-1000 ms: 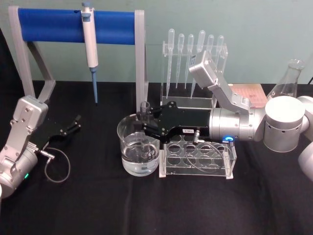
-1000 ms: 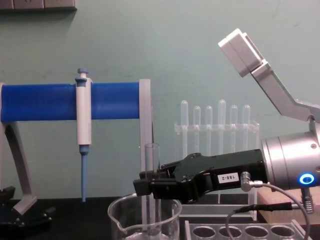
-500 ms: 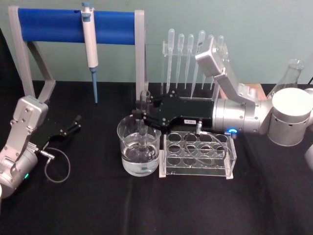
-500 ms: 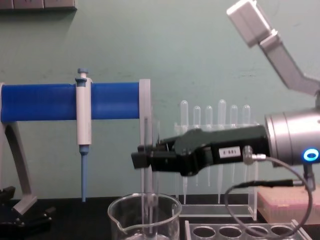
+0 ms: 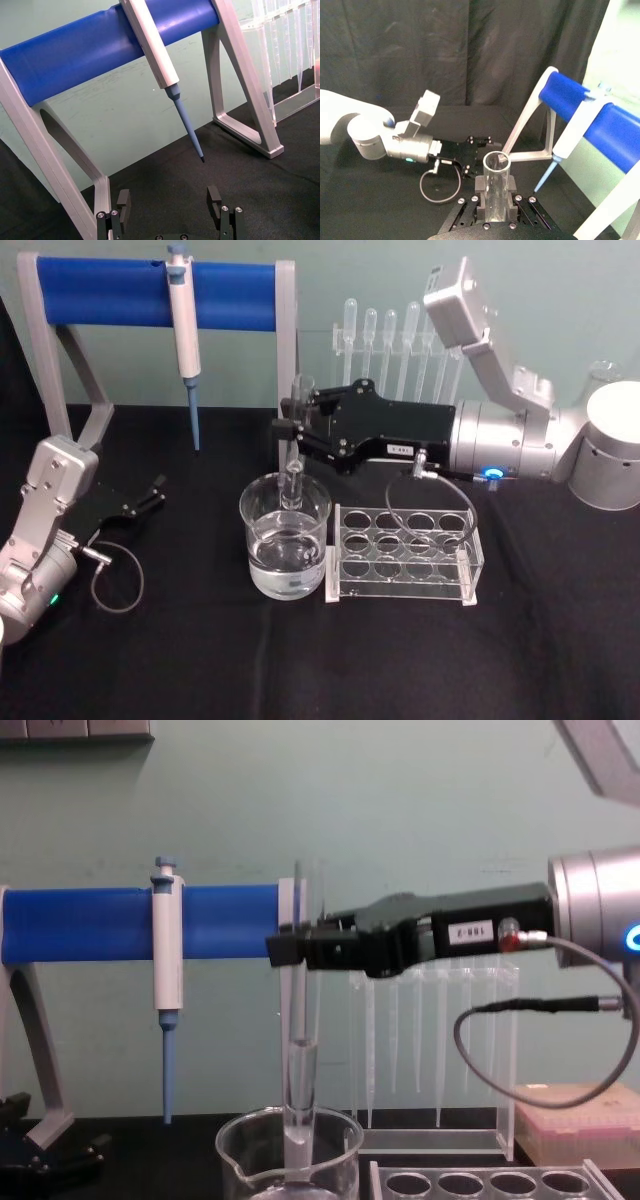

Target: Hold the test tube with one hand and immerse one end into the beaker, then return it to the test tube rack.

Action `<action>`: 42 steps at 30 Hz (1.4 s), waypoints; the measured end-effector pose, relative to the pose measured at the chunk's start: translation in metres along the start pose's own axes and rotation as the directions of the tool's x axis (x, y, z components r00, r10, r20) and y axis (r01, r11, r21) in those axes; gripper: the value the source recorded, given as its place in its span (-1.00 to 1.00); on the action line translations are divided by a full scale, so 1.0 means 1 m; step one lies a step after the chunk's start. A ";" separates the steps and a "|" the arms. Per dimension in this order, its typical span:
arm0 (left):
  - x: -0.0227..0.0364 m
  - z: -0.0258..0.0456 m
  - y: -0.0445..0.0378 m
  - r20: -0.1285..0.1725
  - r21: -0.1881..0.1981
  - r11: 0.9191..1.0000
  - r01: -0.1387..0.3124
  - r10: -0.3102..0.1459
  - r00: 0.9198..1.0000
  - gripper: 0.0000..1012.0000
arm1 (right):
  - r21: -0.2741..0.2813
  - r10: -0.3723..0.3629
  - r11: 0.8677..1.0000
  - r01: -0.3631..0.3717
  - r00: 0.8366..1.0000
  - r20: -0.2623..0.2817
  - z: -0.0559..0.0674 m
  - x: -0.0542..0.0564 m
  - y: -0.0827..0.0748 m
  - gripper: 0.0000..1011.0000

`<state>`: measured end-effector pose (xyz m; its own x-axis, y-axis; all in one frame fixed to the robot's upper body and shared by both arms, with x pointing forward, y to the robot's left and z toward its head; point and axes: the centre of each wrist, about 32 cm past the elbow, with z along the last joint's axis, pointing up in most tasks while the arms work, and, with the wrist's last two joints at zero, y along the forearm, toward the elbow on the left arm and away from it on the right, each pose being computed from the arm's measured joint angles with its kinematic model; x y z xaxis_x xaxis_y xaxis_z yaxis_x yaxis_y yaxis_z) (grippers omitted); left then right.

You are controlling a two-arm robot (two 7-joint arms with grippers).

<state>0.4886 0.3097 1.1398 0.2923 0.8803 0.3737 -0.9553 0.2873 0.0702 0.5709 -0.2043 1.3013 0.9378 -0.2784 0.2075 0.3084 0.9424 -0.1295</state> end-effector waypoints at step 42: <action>0.0000 0.0000 0.0000 0.000 0.000 1.000 0.000 0.000 1.000 0.98 | 0.000 -0.171 0.985 0.171 0.985 -0.006 0.009 -0.045 -0.104 -0.55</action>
<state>0.4886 0.3097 1.1398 0.2923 0.8803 0.3737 -0.9552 0.2873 0.0704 0.4946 -0.2883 1.3146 0.8722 -0.4363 0.2209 0.4641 0.8810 -0.0922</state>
